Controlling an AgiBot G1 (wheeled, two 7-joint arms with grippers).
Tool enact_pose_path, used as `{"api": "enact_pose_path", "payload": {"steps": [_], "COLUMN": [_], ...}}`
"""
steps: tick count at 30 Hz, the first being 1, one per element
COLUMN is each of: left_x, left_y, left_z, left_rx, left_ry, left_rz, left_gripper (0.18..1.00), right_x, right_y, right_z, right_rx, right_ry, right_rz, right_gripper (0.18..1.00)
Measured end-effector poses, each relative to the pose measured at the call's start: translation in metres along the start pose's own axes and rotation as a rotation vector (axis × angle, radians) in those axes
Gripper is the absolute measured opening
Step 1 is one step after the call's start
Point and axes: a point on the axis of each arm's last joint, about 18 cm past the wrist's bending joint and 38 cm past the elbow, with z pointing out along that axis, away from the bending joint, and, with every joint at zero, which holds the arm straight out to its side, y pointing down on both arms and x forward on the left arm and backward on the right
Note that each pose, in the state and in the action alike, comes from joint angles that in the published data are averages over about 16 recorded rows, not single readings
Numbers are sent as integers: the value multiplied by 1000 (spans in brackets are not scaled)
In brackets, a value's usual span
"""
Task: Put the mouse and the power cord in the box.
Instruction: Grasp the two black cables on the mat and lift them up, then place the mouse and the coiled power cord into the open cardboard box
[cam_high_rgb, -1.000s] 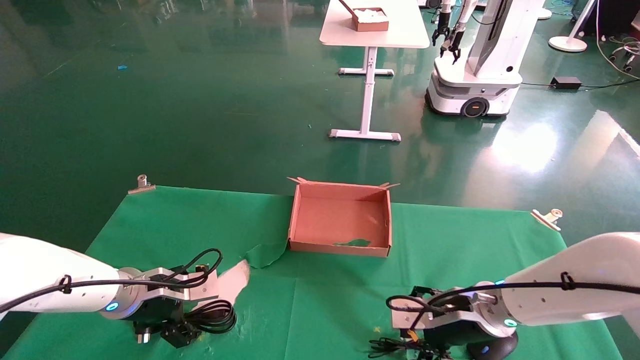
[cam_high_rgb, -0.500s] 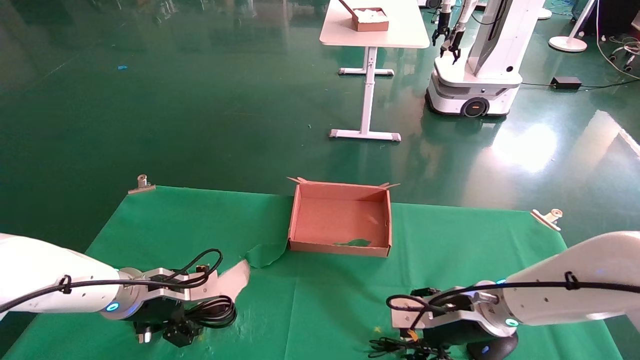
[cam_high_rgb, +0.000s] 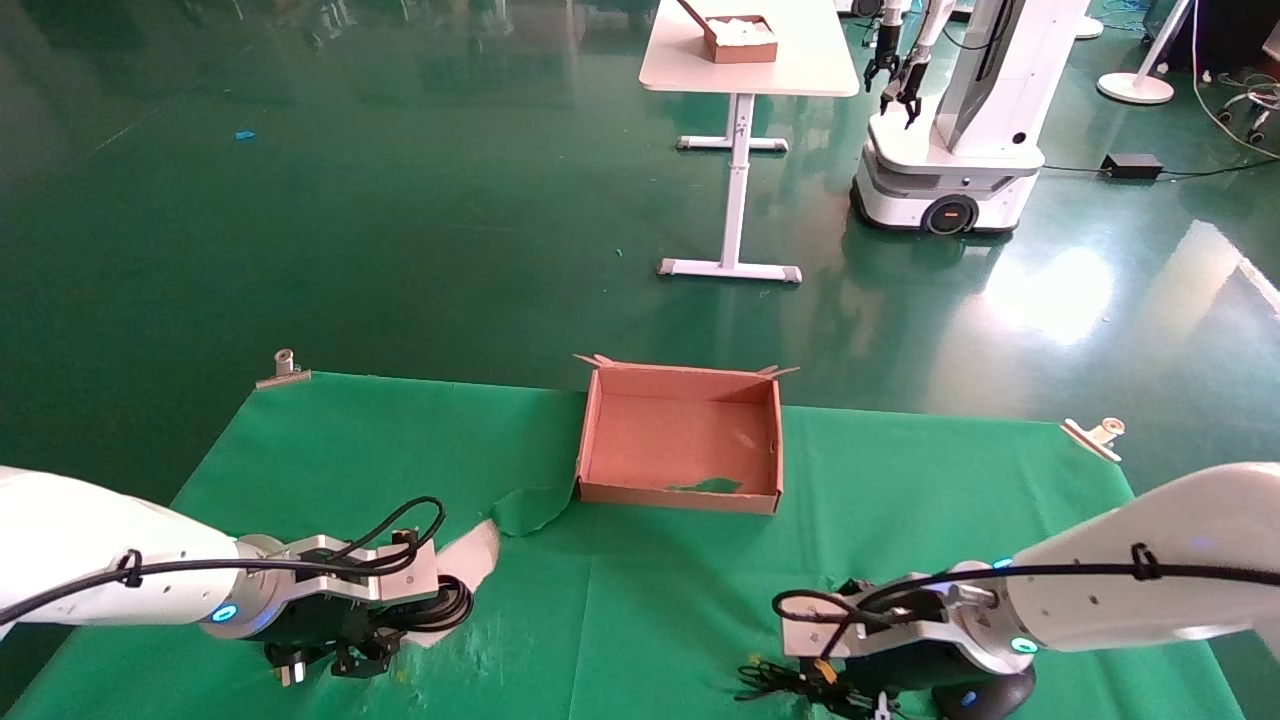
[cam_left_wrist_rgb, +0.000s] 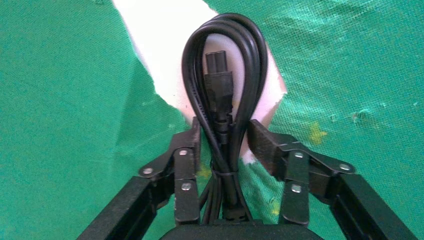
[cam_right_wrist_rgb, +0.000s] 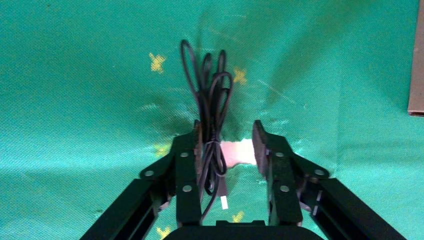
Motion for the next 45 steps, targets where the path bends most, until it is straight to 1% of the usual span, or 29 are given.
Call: {"api": "enact_pose_path", "payload": {"steps": [3,6,9,12,15,19,23,27,31,34,40,43,45], "left_x": [0,0,0,0,0,-1,-6,-17,-34,-49,-73,-79,-79], "left_y": [0,0,0,0,1,0,-3,-14,-36,-61,-128,-164,-185], "left_z": [0,0,0,0,0,-1,-7,-20,-41,-61,-94,-100,-99], "left_rx": [0,-1,-2,-2,-3,-1,12,47,112,183,353,432,472], "left_ry": [0,-1,-1,-1,-1,-3,-15,-36,-74,-109,-174,-203,-218], "left_rz": [0,0,1,1,1,1,3,6,12,21,56,85,108], "left_gripper": [450,404,353,326,295,277,263,252,248,245,243,243,242], "right_x": [0,0,0,0,0,3,11,24,41,55,79,89,95], "right_y": [0,0,0,0,0,0,-1,-3,-5,-6,-2,4,10], "right_z": [0,0,0,0,0,-3,-13,-29,-51,-71,-113,-135,-150], "right_rx": [0,1,1,1,1,3,10,20,32,39,29,12,-2], "right_ry": [0,0,0,0,0,9,36,80,140,194,302,355,388], "right_rz": [0,0,0,0,0,1,0,0,0,1,7,17,25], "right_gripper": [458,388,348,299,273,234,219,209,205,205,204,204,203]}}
